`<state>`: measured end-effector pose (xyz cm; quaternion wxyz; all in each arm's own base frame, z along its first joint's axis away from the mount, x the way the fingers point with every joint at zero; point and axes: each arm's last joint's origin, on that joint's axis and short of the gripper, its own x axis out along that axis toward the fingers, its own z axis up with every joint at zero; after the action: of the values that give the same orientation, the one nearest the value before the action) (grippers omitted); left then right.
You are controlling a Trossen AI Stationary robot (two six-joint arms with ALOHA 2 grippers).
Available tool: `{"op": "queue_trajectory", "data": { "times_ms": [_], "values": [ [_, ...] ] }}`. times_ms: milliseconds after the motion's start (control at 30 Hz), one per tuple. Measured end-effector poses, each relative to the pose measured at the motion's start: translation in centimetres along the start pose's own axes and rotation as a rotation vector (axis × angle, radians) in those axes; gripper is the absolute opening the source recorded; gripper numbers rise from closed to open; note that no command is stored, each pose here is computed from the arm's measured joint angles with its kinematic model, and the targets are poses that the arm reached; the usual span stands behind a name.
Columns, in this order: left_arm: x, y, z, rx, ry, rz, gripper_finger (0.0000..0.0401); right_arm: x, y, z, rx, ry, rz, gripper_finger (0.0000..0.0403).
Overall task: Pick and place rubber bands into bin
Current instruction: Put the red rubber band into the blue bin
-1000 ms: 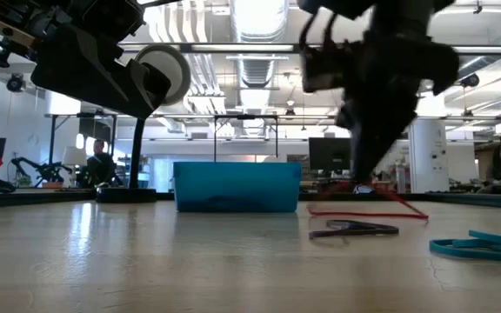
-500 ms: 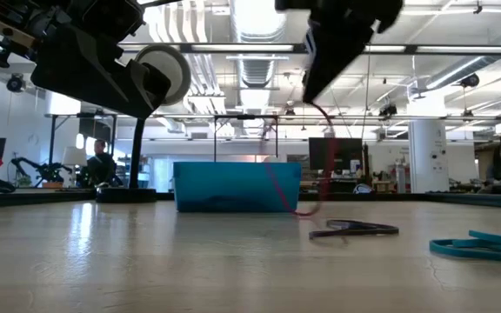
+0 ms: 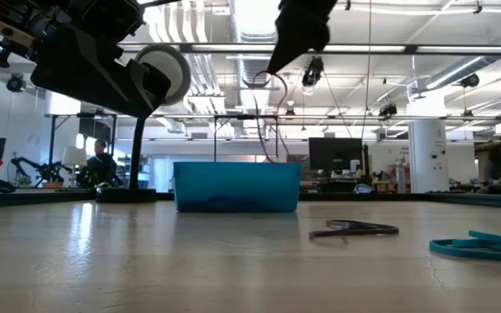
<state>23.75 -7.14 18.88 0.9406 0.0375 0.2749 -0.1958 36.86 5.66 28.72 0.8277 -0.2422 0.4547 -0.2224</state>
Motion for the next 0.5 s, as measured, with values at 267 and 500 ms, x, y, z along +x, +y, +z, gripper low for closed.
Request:
{"op": "queue_trajectory", "data": {
  "times_ms": [267, 500],
  "values": [
    [0.0, 0.0, 0.0, 0.0, 0.0, 0.0, 0.0118, 3.2, -3.4, 0.2, 0.042, -0.005, -0.04, 0.0008],
    [0.0, 0.0, 0.0, 0.0, 0.001, 0.0, 0.0118, 6.3, -5.4, -0.9, 0.176, 0.001, 0.169, 0.0009]
  ]
}}
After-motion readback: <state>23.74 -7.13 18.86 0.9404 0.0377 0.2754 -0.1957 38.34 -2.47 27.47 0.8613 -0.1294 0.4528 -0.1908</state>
